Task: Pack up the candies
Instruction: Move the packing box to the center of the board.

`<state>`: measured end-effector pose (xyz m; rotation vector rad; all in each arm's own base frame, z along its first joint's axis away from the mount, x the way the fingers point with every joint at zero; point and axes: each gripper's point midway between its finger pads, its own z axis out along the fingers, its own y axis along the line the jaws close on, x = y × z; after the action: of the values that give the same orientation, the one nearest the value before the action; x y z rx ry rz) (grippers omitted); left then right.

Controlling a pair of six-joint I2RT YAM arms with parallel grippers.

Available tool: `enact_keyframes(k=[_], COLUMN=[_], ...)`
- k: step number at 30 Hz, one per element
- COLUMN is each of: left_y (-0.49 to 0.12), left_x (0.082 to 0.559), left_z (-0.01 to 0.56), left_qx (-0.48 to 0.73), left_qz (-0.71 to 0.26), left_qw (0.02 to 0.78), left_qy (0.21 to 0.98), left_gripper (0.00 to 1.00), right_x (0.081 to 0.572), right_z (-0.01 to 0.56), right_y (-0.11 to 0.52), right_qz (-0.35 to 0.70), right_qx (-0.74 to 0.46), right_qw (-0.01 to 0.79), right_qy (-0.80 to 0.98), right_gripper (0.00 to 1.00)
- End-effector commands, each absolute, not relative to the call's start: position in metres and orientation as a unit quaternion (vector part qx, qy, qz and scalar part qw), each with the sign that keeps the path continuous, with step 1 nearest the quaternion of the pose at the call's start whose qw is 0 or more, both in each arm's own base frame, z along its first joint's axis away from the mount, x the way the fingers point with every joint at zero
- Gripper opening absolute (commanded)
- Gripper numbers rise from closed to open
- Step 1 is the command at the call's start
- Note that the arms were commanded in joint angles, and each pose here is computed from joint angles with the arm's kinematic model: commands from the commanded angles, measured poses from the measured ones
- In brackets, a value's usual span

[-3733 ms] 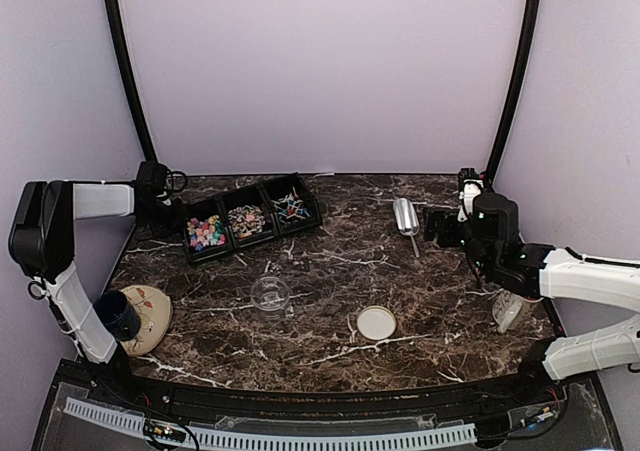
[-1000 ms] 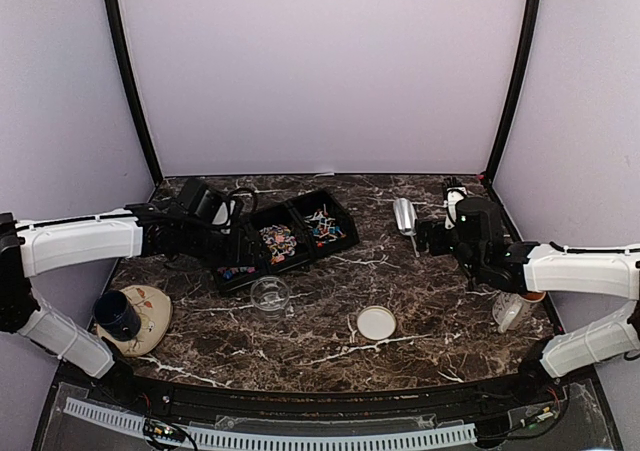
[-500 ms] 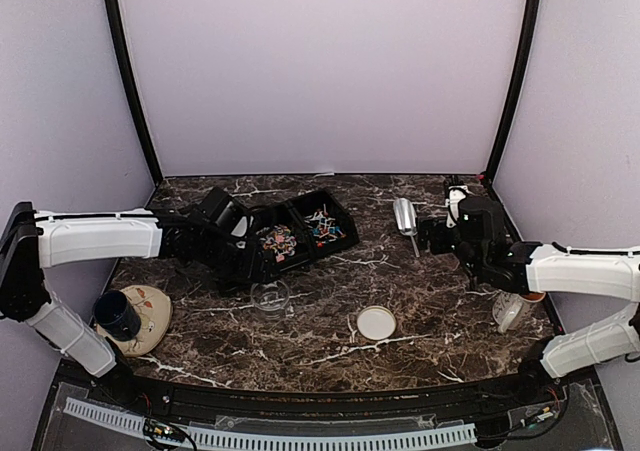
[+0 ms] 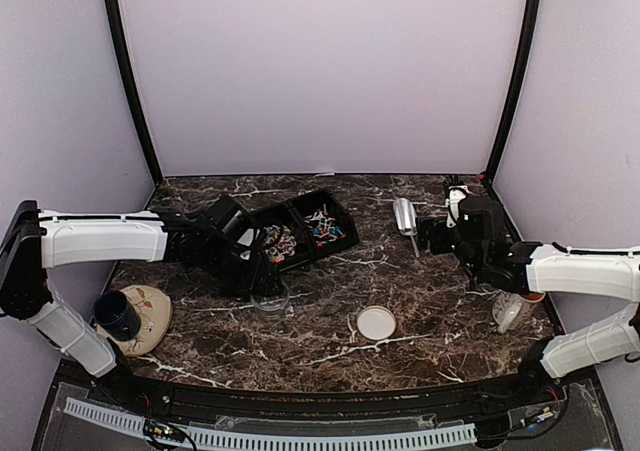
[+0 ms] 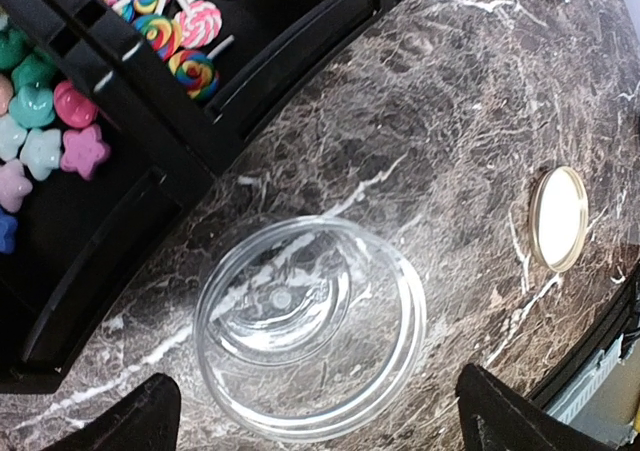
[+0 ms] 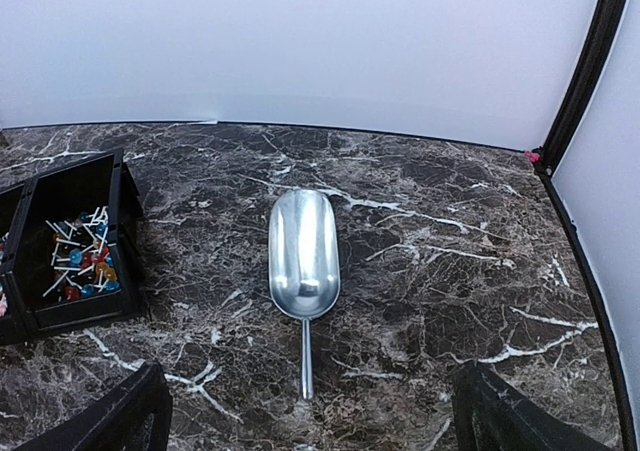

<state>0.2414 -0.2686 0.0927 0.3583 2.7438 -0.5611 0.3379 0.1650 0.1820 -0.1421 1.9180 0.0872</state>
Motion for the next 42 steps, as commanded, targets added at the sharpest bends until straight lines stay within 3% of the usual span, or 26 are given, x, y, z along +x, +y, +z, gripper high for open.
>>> enact_keyframes(k=[1,16,29,34,42], left_y=[-0.269,-0.312,-0.388,-0.388,-0.336], left_x=[0.236,0.237,0.248,0.266,0.296], left_z=[0.094,0.101,0.106,0.132,0.2], left_qx=[0.127,0.148,0.197,0.213,0.221], left_qz=[-0.19,-0.252,-0.32,-0.3,-0.223], left_qw=[0.141,0.121,0.115,0.168,0.293], left_qy=[0.963,0.949,0.92,0.914,0.903], left_gripper=[0.99,0.99,0.99,0.99,0.99], right_x=[0.339,0.339,0.343,0.347,0.357], right_z=[0.201,0.2,0.191,0.181,0.159], right_y=[0.169,0.168,0.169,0.174,0.188], right_qz=[0.055,0.054,0.039,0.035,0.037], right_qx=[-0.049,-0.049,-0.053,-0.064,-0.093], right_qw=[0.591,0.59,0.582,0.57,0.536], right_qy=[0.803,0.804,0.811,0.818,0.838], right_gripper=[0.98,0.97,0.99,1.0,0.86])
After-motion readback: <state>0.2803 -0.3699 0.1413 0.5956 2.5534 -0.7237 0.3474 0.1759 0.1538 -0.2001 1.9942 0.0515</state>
